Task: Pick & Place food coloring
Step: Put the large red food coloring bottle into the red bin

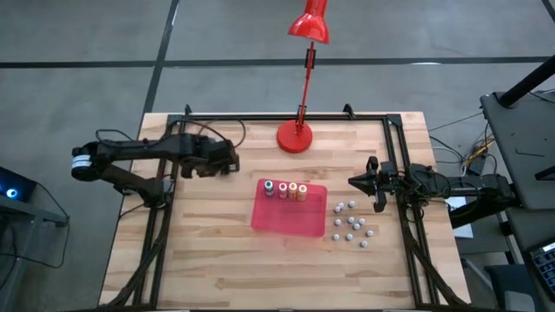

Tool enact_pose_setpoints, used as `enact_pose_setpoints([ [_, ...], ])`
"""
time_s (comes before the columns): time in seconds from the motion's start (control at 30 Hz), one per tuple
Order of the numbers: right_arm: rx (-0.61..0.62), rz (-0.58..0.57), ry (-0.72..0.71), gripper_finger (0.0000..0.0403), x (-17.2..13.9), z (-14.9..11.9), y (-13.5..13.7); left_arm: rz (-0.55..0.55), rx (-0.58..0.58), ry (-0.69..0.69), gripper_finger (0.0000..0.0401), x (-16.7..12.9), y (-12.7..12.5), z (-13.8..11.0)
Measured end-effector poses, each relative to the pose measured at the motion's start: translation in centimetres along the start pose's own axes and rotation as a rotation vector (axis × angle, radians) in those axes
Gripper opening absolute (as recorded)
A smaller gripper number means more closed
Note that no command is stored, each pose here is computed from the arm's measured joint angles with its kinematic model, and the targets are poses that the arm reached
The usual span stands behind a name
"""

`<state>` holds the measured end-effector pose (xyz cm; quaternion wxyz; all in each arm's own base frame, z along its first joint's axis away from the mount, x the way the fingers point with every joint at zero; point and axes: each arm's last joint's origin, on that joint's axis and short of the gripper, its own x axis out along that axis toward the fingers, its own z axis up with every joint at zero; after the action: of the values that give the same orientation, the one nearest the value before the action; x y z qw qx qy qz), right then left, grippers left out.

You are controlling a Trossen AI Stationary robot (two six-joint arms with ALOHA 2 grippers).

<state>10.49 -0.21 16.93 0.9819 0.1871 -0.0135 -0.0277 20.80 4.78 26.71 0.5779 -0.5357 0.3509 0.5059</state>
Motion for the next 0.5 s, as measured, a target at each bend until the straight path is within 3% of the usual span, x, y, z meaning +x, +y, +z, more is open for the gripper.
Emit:
enact_pose_setpoints([
  [0.17,0.024,0.000,0.000,0.0029,0.0,0.0,0.0,0.006,-0.188,-0.010,0.0147,0.1,0.1,0.8],
  [0.5,0.089,0.004,-0.006,0.0029,0.0,0.1,0.0,-0.015,-0.333,-0.056,0.0147,0.3,0.0,1.9],
])
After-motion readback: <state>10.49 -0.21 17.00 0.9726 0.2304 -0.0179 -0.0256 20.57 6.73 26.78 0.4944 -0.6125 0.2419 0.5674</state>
